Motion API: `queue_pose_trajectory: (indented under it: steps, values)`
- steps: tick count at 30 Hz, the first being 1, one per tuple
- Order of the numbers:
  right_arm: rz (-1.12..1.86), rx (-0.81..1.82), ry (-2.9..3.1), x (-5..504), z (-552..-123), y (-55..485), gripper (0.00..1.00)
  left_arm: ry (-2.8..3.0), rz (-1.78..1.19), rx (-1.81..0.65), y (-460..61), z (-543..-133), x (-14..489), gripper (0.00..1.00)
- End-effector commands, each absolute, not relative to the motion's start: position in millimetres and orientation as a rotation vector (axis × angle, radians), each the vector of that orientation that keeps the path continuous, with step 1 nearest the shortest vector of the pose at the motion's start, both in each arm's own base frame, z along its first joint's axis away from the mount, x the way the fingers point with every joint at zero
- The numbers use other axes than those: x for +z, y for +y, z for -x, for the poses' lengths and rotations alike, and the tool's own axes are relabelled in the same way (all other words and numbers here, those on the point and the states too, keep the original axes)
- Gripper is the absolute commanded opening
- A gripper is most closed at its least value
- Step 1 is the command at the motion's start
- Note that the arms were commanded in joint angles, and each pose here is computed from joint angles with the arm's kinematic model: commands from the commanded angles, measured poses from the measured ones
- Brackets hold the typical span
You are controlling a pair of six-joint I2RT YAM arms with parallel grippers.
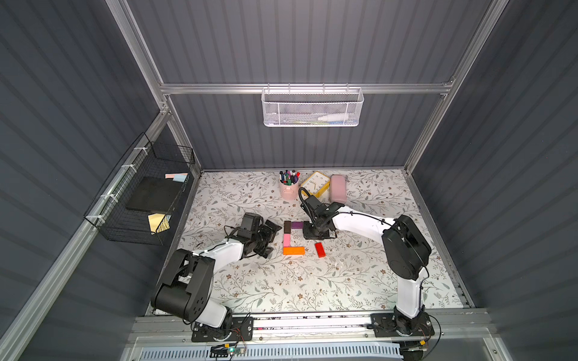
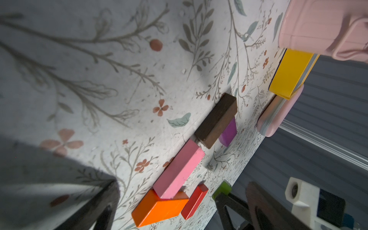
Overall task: Assemble the number 6 with building blocks
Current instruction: Assemble the building block at the center of the board.
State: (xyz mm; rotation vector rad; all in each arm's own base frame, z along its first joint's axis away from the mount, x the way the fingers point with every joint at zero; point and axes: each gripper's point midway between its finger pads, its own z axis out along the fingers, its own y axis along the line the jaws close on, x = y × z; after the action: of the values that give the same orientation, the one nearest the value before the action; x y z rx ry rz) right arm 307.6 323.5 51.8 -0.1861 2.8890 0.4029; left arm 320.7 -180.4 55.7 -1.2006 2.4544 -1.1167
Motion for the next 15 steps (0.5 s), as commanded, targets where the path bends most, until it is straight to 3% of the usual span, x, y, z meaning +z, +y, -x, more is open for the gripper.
queue_pose_trajectory:
  steps: [1,15]
  values:
    - [0.148,0.437,2.883,54.0,-308.2,335.5,0.34,2.483,1.224,-1.077,-174.7,-315.4,43.2,0.99]
    - [0.186,0.445,2.912,37.5,-303.4,351.1,0.34,2.482,1.216,-1.085,-175.9,-317.3,45.1,1.0]
